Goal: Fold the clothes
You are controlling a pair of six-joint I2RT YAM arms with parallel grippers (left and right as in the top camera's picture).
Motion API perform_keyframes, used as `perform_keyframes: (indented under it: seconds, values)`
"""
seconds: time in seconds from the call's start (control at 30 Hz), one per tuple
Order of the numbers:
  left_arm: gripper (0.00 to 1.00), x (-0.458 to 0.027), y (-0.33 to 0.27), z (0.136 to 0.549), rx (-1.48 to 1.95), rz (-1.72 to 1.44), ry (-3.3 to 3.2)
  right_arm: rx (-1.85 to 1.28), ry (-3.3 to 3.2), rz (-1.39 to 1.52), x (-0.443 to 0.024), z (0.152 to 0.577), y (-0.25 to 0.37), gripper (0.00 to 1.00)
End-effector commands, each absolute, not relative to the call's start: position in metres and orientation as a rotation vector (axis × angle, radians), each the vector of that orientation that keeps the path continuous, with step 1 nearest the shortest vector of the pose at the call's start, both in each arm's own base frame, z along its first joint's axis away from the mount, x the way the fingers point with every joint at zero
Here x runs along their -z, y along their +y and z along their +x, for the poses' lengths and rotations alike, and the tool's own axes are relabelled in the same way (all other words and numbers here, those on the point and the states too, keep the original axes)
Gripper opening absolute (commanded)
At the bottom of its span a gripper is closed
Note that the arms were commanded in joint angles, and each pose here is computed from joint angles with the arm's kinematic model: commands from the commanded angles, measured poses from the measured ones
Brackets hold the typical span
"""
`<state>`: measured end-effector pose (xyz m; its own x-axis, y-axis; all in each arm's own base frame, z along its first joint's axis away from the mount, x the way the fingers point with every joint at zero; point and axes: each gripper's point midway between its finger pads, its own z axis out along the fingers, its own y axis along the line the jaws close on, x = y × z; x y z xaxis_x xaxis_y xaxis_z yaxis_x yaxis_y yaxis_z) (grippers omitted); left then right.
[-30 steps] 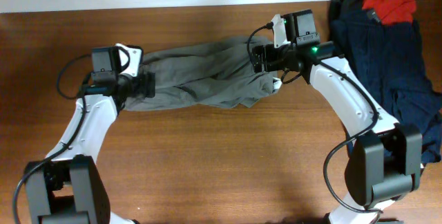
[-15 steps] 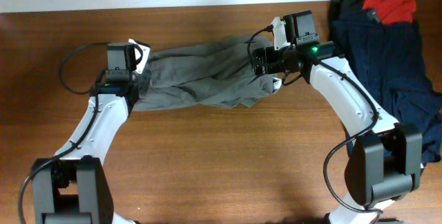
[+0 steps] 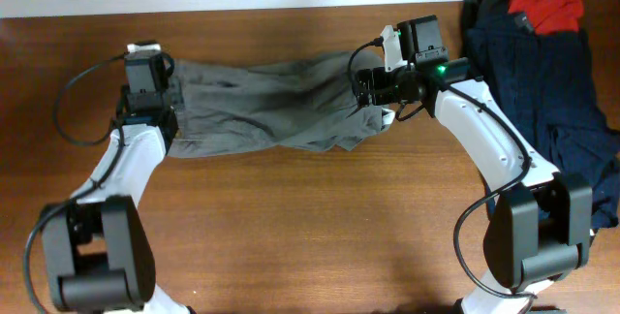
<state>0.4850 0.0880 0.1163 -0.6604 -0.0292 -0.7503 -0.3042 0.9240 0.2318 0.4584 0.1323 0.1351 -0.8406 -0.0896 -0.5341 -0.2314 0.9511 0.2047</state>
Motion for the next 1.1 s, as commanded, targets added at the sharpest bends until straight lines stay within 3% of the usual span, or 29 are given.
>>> perform_keyframes:
  seconds: [0.0,0.23,0.37,0.73,0.8,1.07]
  values:
    - [0.99,-0.094,0.097,0.481,-0.447,-0.282,2.317,-0.375,2.525,-0.251,-0.151,0.46,0.136,0.99]
    - [0.99,-0.12,0.028,0.486,0.015,-0.064,2.457,-0.43,2.499,-0.381,-0.153,0.455,0.148,1.0]
    - [0.99,-0.125,-0.006,0.489,0.127,0.1,2.438,-0.418,2.515,-0.42,-0.139,0.458,0.149,0.95]
    - [0.99,-0.06,-0.008,0.471,0.147,0.112,2.629,-0.508,2.587,-0.435,-0.082,0.466,0.16,0.95]
    - [0.99,-0.04,-0.008,0.466,0.155,0.108,2.683,-0.493,2.543,-0.426,-0.082,0.479,0.16,0.89]
    - [0.96,-0.019,0.016,0.436,0.165,-0.051,2.83,-0.51,2.588,-0.265,-0.051,0.496,0.118,0.87]
